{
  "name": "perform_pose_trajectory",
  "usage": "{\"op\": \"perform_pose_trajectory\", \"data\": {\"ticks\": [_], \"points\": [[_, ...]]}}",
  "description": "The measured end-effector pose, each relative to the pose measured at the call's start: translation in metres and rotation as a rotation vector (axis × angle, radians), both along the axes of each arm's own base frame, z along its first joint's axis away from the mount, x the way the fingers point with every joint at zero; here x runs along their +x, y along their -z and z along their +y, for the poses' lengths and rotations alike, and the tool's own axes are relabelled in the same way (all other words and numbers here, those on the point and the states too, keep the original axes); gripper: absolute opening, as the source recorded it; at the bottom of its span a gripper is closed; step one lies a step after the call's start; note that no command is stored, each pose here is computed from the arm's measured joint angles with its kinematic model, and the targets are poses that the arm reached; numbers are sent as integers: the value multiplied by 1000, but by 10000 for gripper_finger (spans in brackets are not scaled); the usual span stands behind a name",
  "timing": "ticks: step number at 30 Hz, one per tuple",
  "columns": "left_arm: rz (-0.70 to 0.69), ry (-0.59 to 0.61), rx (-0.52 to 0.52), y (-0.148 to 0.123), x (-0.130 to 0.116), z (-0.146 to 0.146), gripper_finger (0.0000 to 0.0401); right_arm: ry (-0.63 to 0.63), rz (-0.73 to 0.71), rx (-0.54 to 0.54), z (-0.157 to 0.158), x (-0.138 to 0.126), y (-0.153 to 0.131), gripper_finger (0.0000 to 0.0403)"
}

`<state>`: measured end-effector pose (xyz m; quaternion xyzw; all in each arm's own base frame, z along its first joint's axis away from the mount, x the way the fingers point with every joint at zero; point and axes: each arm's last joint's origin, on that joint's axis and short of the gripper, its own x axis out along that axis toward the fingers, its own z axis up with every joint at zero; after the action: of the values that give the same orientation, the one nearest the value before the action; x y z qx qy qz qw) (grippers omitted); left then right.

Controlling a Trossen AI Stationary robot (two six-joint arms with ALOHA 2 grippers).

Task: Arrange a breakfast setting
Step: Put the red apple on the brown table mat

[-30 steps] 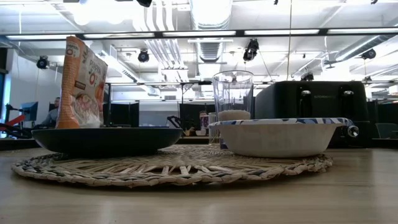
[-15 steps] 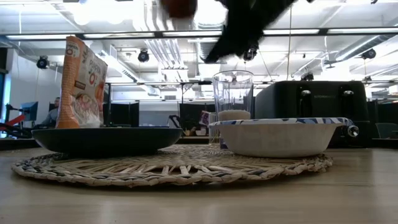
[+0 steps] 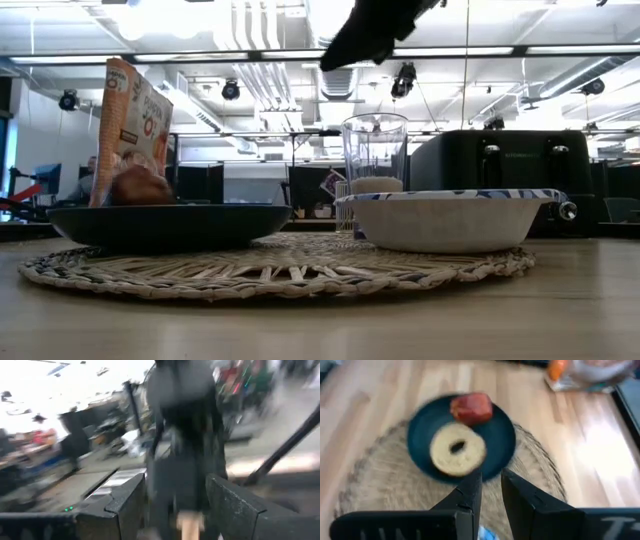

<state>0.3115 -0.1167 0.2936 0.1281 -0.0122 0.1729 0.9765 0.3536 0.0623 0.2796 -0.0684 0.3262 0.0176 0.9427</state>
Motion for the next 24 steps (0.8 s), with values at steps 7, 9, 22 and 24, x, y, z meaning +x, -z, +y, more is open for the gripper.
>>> {"op": "perform_pose_trajectory", "data": {"ticks": [7, 9, 22, 24], "points": [[267, -646, 212, 9, -26, 1, 200, 51, 80, 11, -4, -25, -33, 64], [330, -744, 274, 13, -30, 3, 201, 73, 105, 19, -6, -34, -44, 64], [355, -605, 263, 6, -24, 18, 200, 283, 206, -43, -22, -94, -74, 156], [402, -502, 260, 14, -22, 22, 199, 314, 178, -70, -26, -103, -81, 168]]}}
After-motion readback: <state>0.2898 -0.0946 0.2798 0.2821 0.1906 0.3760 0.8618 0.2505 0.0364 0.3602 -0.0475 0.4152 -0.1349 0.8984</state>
